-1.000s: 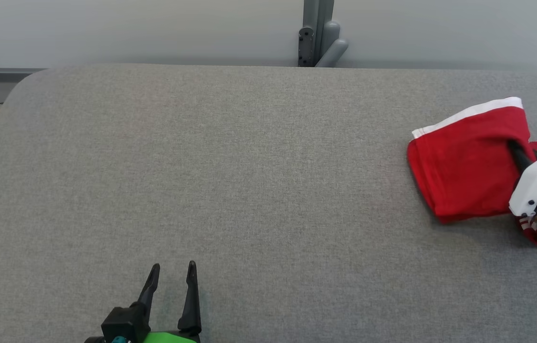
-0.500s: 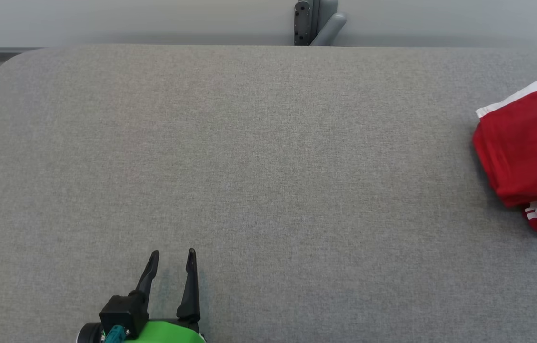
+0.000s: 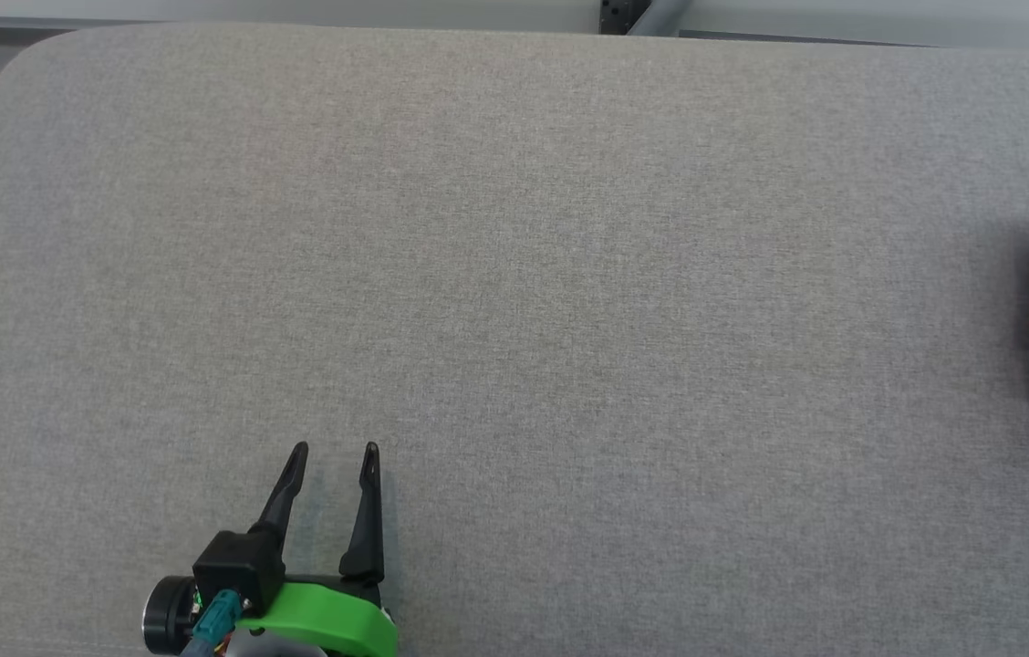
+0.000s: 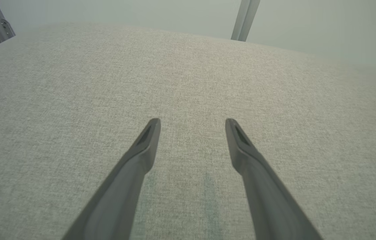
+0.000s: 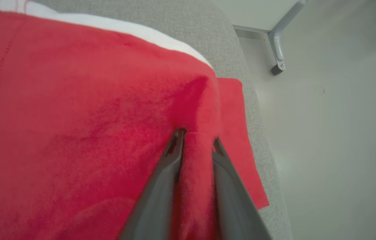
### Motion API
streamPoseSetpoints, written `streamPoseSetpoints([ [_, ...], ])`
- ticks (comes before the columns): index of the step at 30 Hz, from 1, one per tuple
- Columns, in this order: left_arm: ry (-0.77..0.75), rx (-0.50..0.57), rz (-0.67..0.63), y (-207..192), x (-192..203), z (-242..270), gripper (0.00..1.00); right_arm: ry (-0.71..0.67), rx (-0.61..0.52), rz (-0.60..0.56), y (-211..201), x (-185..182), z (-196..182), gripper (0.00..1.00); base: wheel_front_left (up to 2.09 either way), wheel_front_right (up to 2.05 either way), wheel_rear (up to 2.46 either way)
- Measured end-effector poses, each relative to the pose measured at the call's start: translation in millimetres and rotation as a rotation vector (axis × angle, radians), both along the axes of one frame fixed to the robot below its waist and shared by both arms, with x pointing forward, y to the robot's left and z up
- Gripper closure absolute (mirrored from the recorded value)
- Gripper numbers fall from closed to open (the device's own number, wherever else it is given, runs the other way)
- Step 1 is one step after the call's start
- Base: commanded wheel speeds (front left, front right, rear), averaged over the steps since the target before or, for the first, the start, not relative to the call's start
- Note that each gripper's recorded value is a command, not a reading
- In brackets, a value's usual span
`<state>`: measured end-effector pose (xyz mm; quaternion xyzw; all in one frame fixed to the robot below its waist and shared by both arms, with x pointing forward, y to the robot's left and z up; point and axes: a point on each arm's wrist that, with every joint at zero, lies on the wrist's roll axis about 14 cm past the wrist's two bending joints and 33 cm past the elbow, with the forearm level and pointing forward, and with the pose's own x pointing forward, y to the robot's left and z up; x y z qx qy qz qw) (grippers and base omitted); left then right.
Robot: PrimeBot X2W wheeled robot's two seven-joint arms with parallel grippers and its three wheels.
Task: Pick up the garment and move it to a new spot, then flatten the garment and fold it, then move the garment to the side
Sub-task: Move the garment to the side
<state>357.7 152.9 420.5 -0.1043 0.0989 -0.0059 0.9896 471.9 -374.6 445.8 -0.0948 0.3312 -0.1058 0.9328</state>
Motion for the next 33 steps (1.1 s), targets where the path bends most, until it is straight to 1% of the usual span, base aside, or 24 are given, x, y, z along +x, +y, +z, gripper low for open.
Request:
streamPoseSetpoints([
  [4,0.01,0.005,0.019,5,0,-3,0.0,-0.018,-0.078,-0.006,-10,2,-9,0.0,0.0,0.0,0.0],
  [6,0.015,0.002,0.029,7,-2,-4,0.0,-0.018,-0.077,-0.003,-5,1,-18,0.0,0.0,0.0,0.0],
  [8,0.017,-0.004,0.037,8,-3,-4,0.0,-0.053,-0.087,0.02,1,4,-17,0.0,0.0,0.0,0.0],
  [11,0.019,-0.018,0.05,9,-5,-3,0.0,-0.21,-0.104,0.039,4,14,10,0.0,0.0,0.0,0.0],
  [16,0.0,-0.031,0.107,20,-9,4,0.0,-0.489,-0.073,0.115,38,23,57,0.0,0.0,0.0,0.0],
  [19,-0.019,-0.035,0.13,25,-12,10,0.0,-0.612,-0.009,0.148,62,14,73,0.0,0.0,0.0,0.0],
  [22,-0.037,-0.054,0.138,28,-18,16,0.0,-0.693,0.082,0.175,89,1,84,0.0,0.0,0.0,0.0],
  [26,-0.074,-0.045,0.122,30,-23,26,0.0,-0.695,0.185,0.223,126,-28,73,0.0,0.0,0.0,0.0],
  [28,-0.1,-0.036,0.108,30,-25,33,0.0,-0.708,0.205,0.235,136,-41,71,0.0,0.0,0.0,0.0],
  [33,-0.168,-0.013,0.096,35,-30,51,0.0,-0.714,0.266,0.209,154,-72,52,0.0,0.0,0.0,0.0],
])
